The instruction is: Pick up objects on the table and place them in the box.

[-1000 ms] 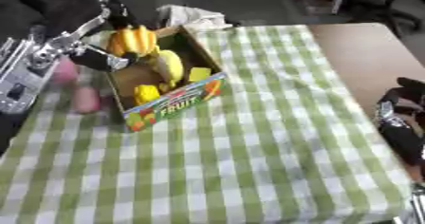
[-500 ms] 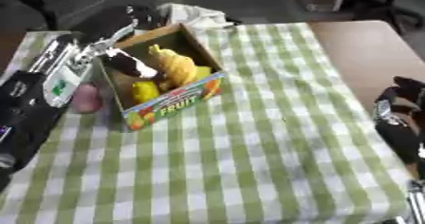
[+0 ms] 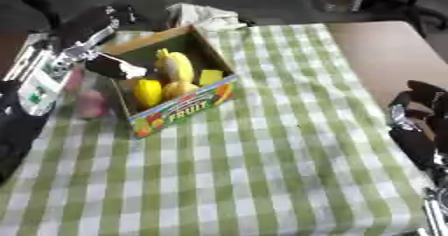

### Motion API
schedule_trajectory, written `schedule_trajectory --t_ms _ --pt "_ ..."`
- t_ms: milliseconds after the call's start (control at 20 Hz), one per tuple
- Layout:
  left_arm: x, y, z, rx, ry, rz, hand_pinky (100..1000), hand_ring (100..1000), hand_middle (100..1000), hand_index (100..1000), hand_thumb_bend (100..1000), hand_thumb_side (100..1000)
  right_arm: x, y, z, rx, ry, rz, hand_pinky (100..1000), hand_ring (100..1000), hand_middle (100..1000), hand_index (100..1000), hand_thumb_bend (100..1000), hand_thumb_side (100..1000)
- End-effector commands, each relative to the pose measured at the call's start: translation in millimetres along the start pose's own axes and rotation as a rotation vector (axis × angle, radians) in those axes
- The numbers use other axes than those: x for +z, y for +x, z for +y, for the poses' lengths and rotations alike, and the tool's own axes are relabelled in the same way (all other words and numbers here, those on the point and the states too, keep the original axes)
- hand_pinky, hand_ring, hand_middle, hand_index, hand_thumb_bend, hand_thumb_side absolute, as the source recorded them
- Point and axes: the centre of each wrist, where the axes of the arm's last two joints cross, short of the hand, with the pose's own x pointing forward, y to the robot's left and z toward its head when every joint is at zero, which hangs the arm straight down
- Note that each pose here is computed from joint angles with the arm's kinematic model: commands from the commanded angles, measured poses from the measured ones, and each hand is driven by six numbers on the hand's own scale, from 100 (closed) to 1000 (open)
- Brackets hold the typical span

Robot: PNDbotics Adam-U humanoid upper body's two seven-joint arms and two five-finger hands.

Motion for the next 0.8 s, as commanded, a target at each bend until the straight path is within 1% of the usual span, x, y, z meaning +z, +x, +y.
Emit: schedule_trajectory --t_ms 50,150,250,400,600,800 --pt "25.8 -15.4 41.0 0.002 -0.001 0.019 762 733 710 833 489 408 -3.7 3.3 -6.0 0.01 -0.011 -0.022 681 797 644 777 100 317" --pt "44.0 -28.8 40.6 0.031 -0.067 0.065 762 730 708 833 481 385 -3.3 2.6 -6.7 0.013 -0.013 -0.019 681 797 645 777 100 319" --pt "57.0 -38.2 35.3 0.047 -0.132 0.107 763 731 711 836 486 379 -3.1 2.3 -6.4 0.013 -0.013 -0.018 681 797 645 777 100 319" --pt "69.9 -47.5 21.8 0.052 -0.213 0.164 766 737 721 844 504 381 -3.4 2.7 -5.8 0.012 -0.011 -0.02 682 797 646 777 100 319" --pt "78.3 -55.8 -1.0 0.076 -0.291 0.218 758 731 714 841 503 388 -3.0 2.3 -6.3 0.013 -0.015 -0.017 681 797 646 777 100 320" --pt "77.0 -59.4 -19.9 0.114 -0.353 0.232 753 730 711 842 503 390 -2.9 2.6 -5.2 0.009 -0.011 -0.018 682 798 647 777 100 321"
